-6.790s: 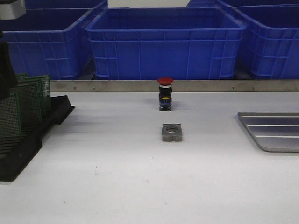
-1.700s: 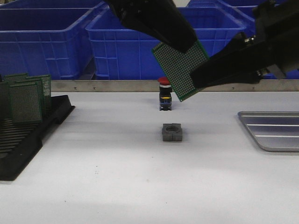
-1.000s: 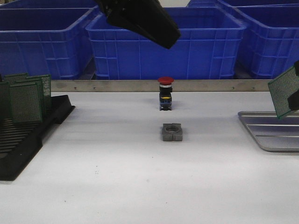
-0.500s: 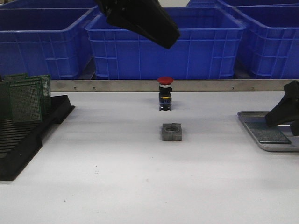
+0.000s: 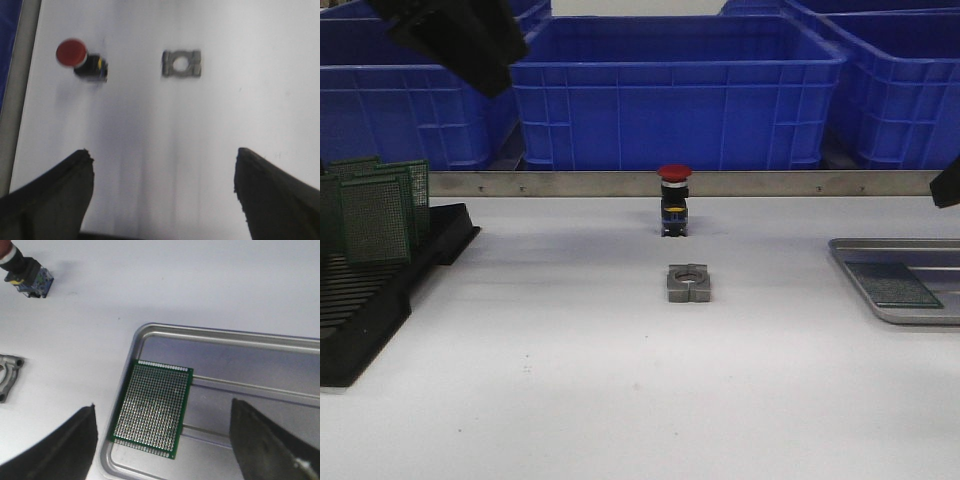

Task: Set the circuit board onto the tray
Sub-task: 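Lower the left gripper into the rack and grasp another green board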

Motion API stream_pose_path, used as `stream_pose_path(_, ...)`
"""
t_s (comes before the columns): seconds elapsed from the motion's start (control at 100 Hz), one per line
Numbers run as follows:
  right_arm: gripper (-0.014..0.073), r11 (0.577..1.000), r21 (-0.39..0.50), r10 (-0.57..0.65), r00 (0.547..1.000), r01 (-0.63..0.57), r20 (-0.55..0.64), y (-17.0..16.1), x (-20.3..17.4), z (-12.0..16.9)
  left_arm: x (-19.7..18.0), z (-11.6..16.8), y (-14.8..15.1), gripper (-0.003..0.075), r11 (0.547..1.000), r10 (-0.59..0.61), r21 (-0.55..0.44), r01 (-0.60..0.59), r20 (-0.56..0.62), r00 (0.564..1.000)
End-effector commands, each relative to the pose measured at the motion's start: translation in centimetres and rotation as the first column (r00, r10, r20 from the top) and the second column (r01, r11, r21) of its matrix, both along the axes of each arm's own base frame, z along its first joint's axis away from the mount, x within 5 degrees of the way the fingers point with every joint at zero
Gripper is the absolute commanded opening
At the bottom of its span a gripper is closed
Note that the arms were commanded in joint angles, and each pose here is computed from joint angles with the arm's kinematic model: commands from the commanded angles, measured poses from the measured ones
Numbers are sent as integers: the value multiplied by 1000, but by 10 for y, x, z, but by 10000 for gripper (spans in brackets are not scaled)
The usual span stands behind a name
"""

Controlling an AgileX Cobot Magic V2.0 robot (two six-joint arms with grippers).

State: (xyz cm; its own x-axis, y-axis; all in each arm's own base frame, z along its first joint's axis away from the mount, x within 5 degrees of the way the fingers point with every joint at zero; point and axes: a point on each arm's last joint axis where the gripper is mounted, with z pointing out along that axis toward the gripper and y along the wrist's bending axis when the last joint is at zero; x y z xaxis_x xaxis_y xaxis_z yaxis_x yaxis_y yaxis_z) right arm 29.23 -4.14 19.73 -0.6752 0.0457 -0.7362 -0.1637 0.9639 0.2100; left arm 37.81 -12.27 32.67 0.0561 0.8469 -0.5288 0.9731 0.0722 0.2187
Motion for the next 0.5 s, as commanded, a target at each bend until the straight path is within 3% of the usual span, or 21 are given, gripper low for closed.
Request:
stream_pose_path(0.0, 567, 1000, 14, 20, 996, -22, 83, 2, 0, 24, -10, 27, 19, 547, 1000, 28, 5, -29, 32, 999)
stream_pose_path(0.3, 567, 999, 30, 33, 996, -36, 87, 4, -1, 25, -3, 3, 72, 547, 986, 164, 50, -162, -45, 985)
stream_pose_path(0.49, 567, 998, 47, 29, 995, -34, 92, 5, 0, 26, -3, -18, 89, 547, 974, 223, 60, -218, -88, 971)
